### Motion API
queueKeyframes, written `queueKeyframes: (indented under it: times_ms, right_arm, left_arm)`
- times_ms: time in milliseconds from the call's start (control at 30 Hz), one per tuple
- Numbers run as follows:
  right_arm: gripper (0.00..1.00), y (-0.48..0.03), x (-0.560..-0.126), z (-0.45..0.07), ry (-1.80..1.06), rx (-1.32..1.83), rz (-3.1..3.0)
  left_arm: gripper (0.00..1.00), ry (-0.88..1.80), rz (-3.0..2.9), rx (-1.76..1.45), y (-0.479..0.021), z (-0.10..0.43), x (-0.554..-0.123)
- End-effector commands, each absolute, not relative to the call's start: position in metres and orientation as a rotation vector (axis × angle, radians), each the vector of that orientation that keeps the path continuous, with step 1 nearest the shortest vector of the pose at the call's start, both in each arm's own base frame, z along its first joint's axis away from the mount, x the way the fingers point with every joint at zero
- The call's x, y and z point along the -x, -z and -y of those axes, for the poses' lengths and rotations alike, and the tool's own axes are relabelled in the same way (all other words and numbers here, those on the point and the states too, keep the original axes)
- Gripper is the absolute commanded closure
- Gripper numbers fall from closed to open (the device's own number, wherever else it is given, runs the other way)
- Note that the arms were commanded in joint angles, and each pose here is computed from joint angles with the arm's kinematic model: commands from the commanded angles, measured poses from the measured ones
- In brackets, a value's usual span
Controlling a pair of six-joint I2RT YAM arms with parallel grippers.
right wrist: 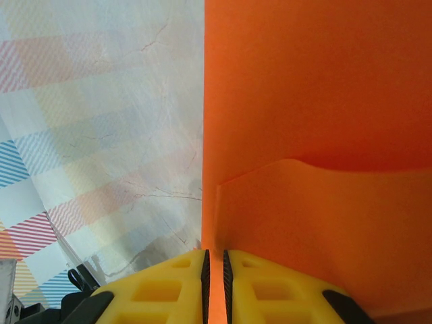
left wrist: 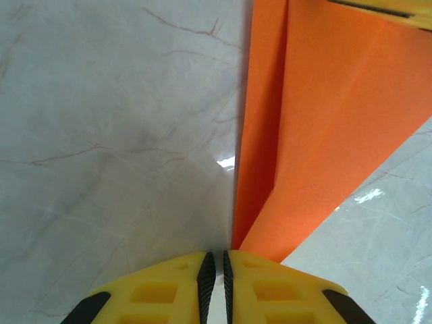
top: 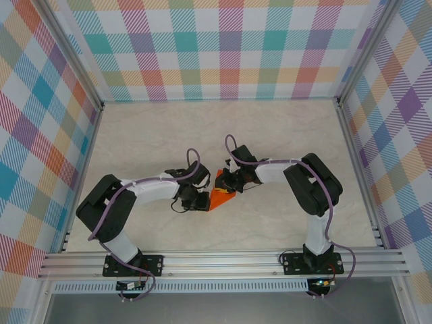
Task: Fold a paper plane with a square sheet of paper (pick it up from the middle)
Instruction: Fourth fold the wing at the center of the table.
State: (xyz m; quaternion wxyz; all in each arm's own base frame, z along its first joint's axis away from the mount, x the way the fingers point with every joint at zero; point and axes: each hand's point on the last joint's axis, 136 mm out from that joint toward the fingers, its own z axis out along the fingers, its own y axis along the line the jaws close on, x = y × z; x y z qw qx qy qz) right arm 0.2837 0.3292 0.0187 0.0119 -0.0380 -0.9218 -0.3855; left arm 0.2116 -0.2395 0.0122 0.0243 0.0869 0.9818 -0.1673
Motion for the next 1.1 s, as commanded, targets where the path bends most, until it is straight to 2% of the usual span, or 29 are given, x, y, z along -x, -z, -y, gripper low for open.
queueKeyframes:
  times_ms: [0, 167, 367, 600, 733, 800, 1067]
  right_arm:
    - [0.83, 0.011, -0.274, -0.31, 1.011, 0.18, 2.897]
    - [0.84, 0.013, -0.274, -0.308, 0.996, 0.183, 2.902]
    - [0.84, 0.015, -0.274, -0.308, 0.992, 0.191, 2.899]
    - [0.84, 0.015, -0.273, -0.308, 0.99, 0.186, 2.898]
    - [0.84, 0.015, -0.274, -0.309, 0.996, 0.186, 2.898]
    - [0.84, 0.015, -0.274, -0.309, 0.996, 0.189, 2.896]
    - [0.84, 0.016, -0.273, -0.309, 1.0, 0.194, 2.89]
  left_arm:
    - [0.83, 0.105, -3.234, -0.3, 0.023, 0.191, -0.172]
    - [0.83, -0.018, -3.218, -0.355, 0.016, 0.192, -0.172]
    - [0.84, 0.017, -3.147, -0.336, 0.0, 0.201, -0.181]
    - [0.79, 0.292, -2.925, -0.203, -0.058, 0.212, -0.206]
    - [0.79, 0.598, -2.822, -0.125, -0.078, 0.232, -0.222]
    - [0.79, 0.733, -2.787, -0.126, -0.083, 0.246, -0.228]
    - [0.82, 0.999, -2.764, -0.07, -0.064, 0.281, -0.243]
